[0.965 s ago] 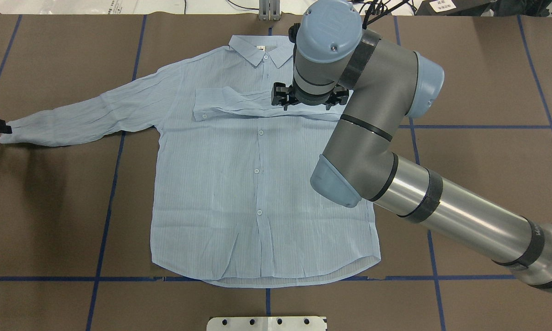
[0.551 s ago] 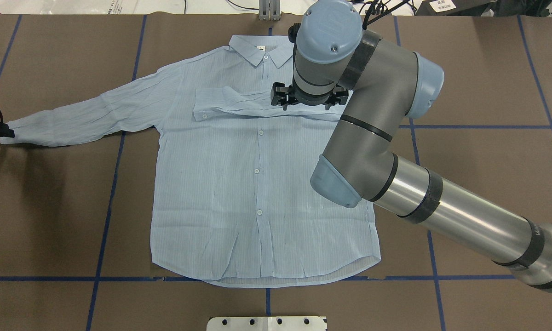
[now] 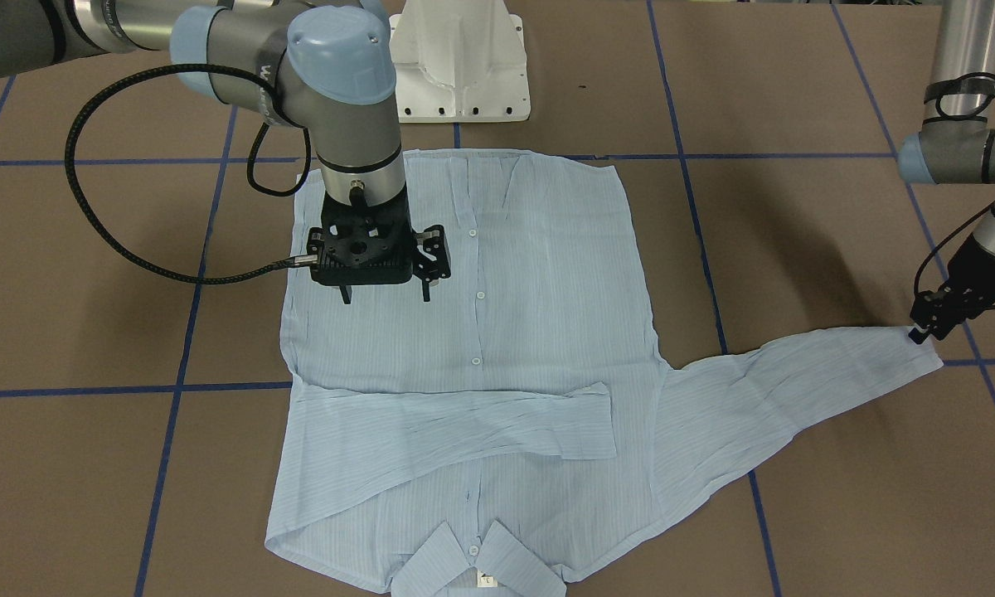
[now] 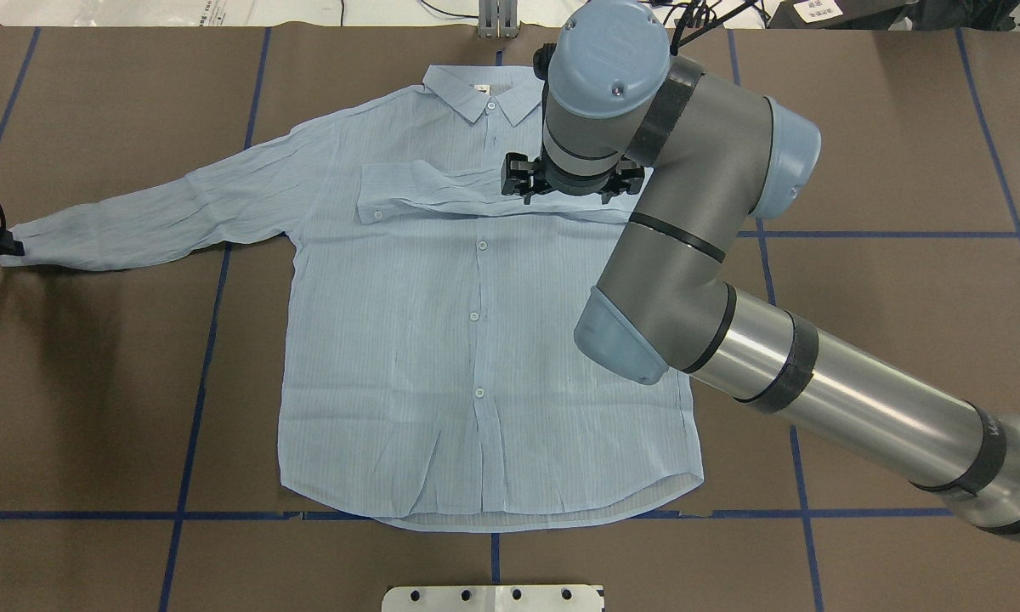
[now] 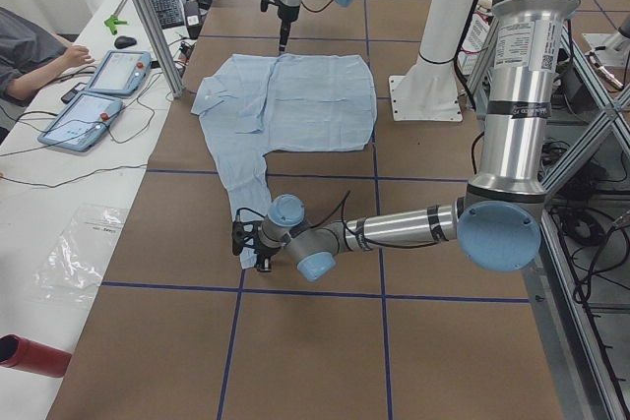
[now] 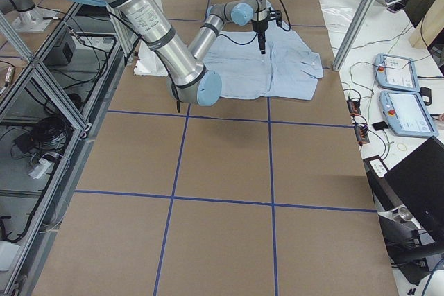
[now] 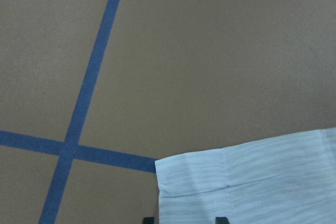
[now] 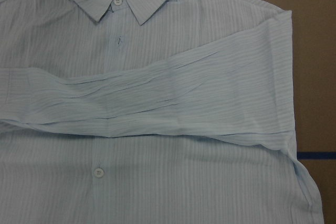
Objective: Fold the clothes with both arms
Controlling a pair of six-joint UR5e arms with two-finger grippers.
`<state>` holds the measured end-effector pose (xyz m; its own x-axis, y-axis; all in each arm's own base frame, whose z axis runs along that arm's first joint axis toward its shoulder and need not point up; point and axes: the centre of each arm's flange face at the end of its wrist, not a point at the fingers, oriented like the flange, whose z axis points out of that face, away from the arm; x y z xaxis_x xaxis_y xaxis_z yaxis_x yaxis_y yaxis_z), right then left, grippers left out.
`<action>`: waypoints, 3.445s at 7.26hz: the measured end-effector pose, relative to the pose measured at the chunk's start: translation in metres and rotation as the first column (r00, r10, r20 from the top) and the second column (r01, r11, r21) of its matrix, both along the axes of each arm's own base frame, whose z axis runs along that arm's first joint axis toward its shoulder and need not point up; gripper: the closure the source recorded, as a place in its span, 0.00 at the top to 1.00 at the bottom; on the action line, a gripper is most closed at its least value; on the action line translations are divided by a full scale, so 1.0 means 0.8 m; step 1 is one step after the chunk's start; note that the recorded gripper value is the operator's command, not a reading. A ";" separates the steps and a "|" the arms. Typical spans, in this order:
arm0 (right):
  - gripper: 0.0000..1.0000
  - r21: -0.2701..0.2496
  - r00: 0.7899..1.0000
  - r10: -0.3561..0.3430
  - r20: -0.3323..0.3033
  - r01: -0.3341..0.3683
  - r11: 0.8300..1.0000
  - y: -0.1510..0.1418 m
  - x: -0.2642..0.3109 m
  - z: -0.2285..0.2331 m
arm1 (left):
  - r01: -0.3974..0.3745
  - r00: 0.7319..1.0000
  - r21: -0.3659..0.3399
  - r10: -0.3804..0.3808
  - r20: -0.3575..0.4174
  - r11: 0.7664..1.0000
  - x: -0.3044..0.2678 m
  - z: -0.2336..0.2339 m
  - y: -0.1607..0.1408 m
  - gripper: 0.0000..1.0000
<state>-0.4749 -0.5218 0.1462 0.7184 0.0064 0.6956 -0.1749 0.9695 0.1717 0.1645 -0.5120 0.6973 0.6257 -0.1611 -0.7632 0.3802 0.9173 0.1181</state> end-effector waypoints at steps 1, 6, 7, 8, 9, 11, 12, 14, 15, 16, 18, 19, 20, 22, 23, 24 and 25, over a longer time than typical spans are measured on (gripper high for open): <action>1.00 0.000 1.000 0.000 0.000 0.000 1.000 0.000 0.000 0.000 | 0.000 1.000 0.000 0.000 0.000 1.000 0.000 0.000 0.000 0.47; 1.00 0.001 1.000 -0.002 0.003 0.002 1.000 0.001 0.003 0.003 | -0.003 1.000 -0.002 0.003 -0.003 1.000 0.002 0.000 0.001 0.47; 1.00 0.001 1.000 -0.002 0.003 0.002 1.000 0.001 0.003 0.004 | -0.005 1.000 -0.003 0.005 -0.005 1.000 0.003 -0.001 0.001 0.40; 1.00 0.000 1.000 -0.002 0.002 0.002 1.000 0.001 0.003 0.004 | -0.006 1.000 -0.003 0.006 -0.007 1.000 0.003 -0.001 0.001 0.25; 1.00 0.000 1.000 -0.002 0.002 0.002 1.000 0.001 0.003 0.004 | -0.006 1.000 -0.003 0.006 -0.008 1.000 0.003 -0.002 0.001 0.15; 1.00 0.000 1.000 -0.002 0.002 0.002 1.000 0.001 0.003 0.004 | -0.009 1.000 -0.001 0.009 -0.011 1.000 0.004 -0.004 0.001 0.00; 1.00 0.001 1.000 -0.002 0.002 0.002 1.000 0.001 0.003 0.004 | -0.011 1.000 0.003 0.011 -0.013 1.000 0.004 -0.007 0.001 0.00; 1.00 -0.002 1.000 -0.004 0.004 0.004 1.000 0.002 0.008 0.007 | -0.019 0.999 0.024 0.020 -0.032 1.000 0.006 -0.026 -0.002 0.00; 1.00 -0.009 1.000 -0.007 0.006 0.007 1.000 0.005 0.018 0.018 | -0.031 0.998 0.038 0.033 -0.052 0.999 0.009 -0.041 -0.004 0.00; 1.00 -0.012 1.000 -0.017 0.002 0.017 1.000 0.008 0.035 0.036 | -0.037 0.997 0.053 0.041 -0.067 0.998 0.013 -0.062 -0.011 0.00; 1.00 0.003 0.998 -0.061 -0.025 0.061 0.998 0.009 0.072 0.080 | -0.036 0.997 0.051 0.040 -0.070 0.998 0.033 -0.134 -0.056 0.00; 1.00 0.009 0.995 -0.090 -0.048 0.090 0.996 0.008 0.096 0.111 | -0.029 0.997 0.040 0.032 -0.065 0.999 0.045 -0.191 -0.086 0.00; 1.00 0.021 0.989 -0.126 -0.078 0.128 0.992 0.008 0.124 0.145 | -0.022 0.998 0.020 0.023 -0.055 1.000 0.055 -0.261 -0.114 0.00; 1.00 0.022 0.974 -0.190 -0.123 0.195 0.981 -0.003 0.183 0.207 | 0.036 0.995 -0.050 -0.040 -0.095 0.998 0.074 -0.405 -0.143 0.00; 1.00 0.009 0.966 -0.221 -0.134 0.224 0.974 -0.005 0.212 0.240 | 0.072 0.984 -0.101 -0.087 -0.153 0.992 0.099 -0.474 -0.147 0.00; 1.00 0.000 0.959 -0.244 -0.145 0.247 0.969 -0.002 0.238 0.269 | 0.091 0.969 -0.158 -0.124 -0.213 0.983 0.136 -0.536 -0.146 0.00; 1.00 -0.001 0.954 -0.262 -0.147 0.264 0.964 0.001 0.265 0.300 | 0.103 0.950 -0.210 -0.158 -0.269 0.972 0.174 -0.593 -0.145 0.00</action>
<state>-0.2628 -0.5210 0.3860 0.7859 -0.2081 0.5824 0.1140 0.9743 0.1943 0.3035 -0.6277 0.2233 0.3526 -0.3873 -0.8519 0.4901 0.8519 -0.1845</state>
